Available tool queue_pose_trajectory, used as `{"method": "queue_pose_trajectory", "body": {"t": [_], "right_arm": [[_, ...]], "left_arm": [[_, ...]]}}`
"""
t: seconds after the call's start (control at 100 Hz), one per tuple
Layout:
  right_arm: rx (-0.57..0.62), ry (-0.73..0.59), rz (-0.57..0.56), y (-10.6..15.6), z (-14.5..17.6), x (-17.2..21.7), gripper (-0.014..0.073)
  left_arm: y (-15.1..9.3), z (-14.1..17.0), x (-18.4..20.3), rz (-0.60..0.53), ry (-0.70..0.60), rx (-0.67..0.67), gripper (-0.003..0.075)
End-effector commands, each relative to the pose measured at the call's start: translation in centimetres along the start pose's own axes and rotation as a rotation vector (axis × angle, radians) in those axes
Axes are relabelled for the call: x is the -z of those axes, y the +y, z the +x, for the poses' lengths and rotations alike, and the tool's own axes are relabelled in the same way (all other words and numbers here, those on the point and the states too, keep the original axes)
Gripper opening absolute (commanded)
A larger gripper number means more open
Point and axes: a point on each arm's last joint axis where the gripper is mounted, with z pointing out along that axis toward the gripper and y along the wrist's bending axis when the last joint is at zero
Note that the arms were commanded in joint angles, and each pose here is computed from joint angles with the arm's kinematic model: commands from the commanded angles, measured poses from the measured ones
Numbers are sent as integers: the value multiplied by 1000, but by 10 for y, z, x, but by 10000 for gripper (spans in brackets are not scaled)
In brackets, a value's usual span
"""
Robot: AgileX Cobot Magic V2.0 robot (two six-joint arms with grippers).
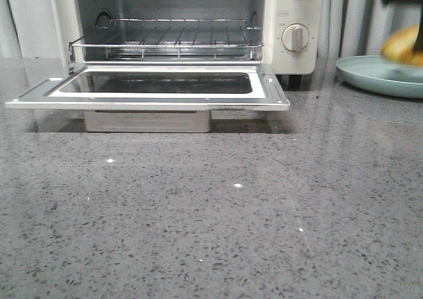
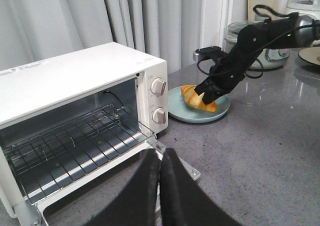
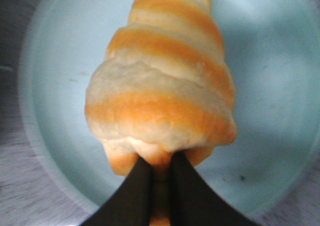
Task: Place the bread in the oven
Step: 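Carry the croissant with the right gripper into the open oven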
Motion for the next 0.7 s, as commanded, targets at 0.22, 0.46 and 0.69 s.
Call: {"method": "queue_pose_trajectory", "body": {"t": [0.22,0.46,0.69], "right_arm": [[274,-486,-358,92,24,218,-61],[483,-381,-580,180,55,199,-61],[513,-255,-551,229,48,118,-61]], "left_arm": [[-5,-17,18,-30,-134,6,-22],[-3,-19,19,-47,-157,7,-22],[-3,-19,19,-46,-156,7,-22]]}}
